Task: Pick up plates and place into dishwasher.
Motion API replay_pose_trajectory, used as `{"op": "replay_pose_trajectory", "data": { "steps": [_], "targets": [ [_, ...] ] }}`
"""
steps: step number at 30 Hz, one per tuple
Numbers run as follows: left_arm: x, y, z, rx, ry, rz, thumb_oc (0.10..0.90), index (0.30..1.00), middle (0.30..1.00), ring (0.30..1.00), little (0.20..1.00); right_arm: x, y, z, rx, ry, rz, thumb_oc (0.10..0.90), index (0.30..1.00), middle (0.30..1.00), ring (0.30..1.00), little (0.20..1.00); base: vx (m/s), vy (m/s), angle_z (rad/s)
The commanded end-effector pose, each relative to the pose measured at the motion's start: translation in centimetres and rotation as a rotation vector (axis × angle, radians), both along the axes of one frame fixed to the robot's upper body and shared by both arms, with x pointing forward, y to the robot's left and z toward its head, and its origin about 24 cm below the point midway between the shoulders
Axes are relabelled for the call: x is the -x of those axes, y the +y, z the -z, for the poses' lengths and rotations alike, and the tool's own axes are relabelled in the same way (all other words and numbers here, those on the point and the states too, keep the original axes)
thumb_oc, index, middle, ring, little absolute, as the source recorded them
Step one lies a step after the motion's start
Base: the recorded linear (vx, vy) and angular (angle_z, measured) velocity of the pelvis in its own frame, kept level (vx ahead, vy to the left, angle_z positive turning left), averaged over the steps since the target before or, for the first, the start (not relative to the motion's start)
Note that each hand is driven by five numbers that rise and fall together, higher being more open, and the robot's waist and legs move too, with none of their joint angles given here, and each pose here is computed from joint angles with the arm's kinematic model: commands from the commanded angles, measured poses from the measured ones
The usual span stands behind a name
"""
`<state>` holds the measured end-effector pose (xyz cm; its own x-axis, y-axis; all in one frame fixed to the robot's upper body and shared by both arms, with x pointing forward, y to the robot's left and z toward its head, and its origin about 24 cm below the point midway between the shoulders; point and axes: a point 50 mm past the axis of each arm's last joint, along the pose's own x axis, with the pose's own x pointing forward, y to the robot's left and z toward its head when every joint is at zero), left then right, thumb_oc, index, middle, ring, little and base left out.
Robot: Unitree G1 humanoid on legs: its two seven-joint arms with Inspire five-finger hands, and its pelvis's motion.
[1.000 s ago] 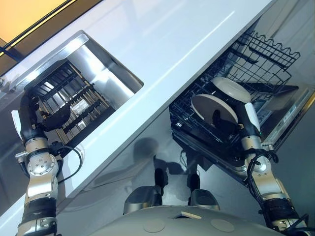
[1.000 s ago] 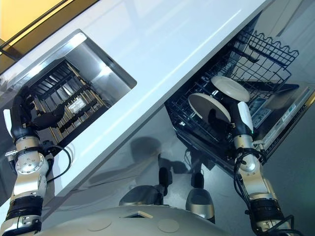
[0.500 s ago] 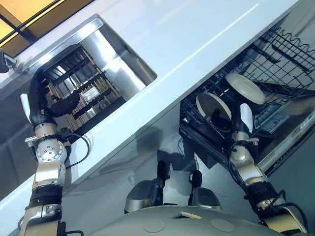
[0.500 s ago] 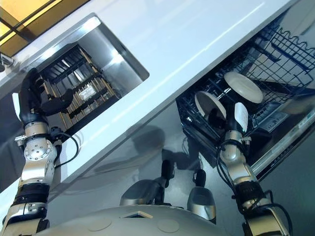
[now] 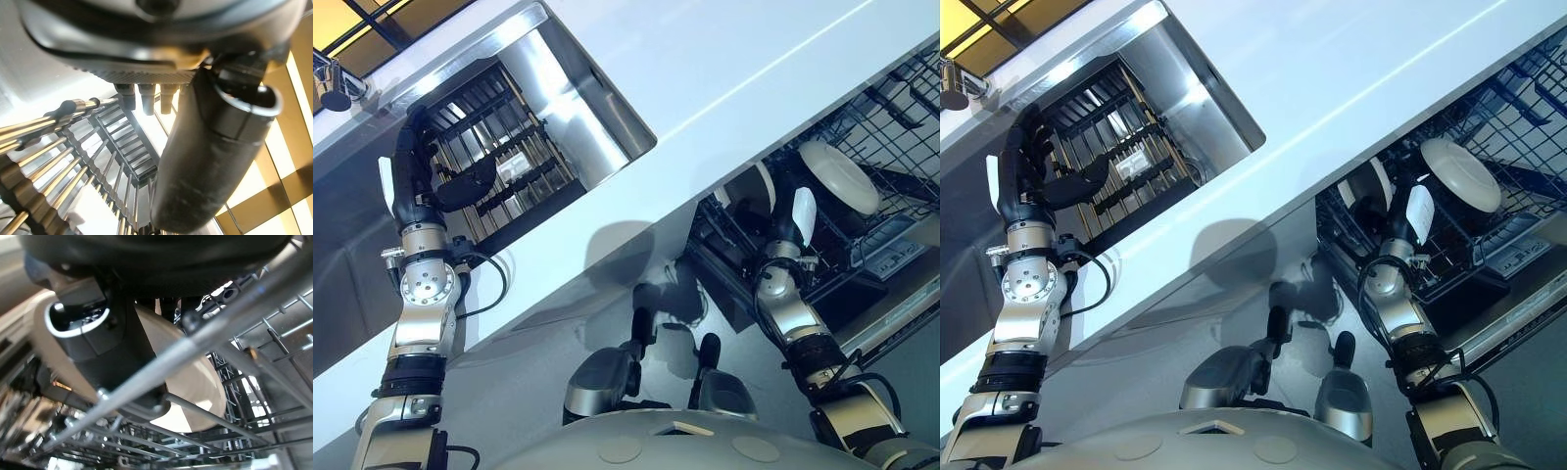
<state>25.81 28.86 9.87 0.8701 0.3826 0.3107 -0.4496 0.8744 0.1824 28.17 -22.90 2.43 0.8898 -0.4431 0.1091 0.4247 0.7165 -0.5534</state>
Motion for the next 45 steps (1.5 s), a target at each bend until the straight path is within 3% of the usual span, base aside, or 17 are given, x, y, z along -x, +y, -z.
{"op": "replay_pose_trajectory", "data": {
  "steps": [1,20,30,45],
  "targets": [
    [1.0,-0.1,0.6,-0.01,-0.029,0.01,0.8,0.9,0.9,0.9,0.9,-0.4,2.0,-4.2,-0.094,-0.287,-0.086,0.8,0.9,0.9,0.9,0.9,0.01,-0.047,-0.03],
    [1.7,0.2,1.5,-0.016,-0.003,-0.017,0.8,0.9,0.9,0.9,0.9,2.9,-0.3,-6.2,-0.198,-0.42,-0.139,0.8,0.9,0.9,0.9,0.9,0.01,-0.072,-0.06],
    [2.1,0.7,2.0,-0.021,0.013,-0.033,0.8,0.9,0.9,0.9,0.9,4.4,-2.1,-5.8,-0.228,-0.43,-0.08,0.8,0.9,0.9,0.9,0.9,0.02,-0.061,-0.07],
    [2.9,1.7,2.6,0.008,0.037,-0.054,0.8,0.9,0.9,0.9,0.9,7.1,-4.7,-0.6,-0.626,-0.319,0.013,0.8,0.9,0.9,0.9,0.9,0.02,-0.023,-0.07]
  ]
}}
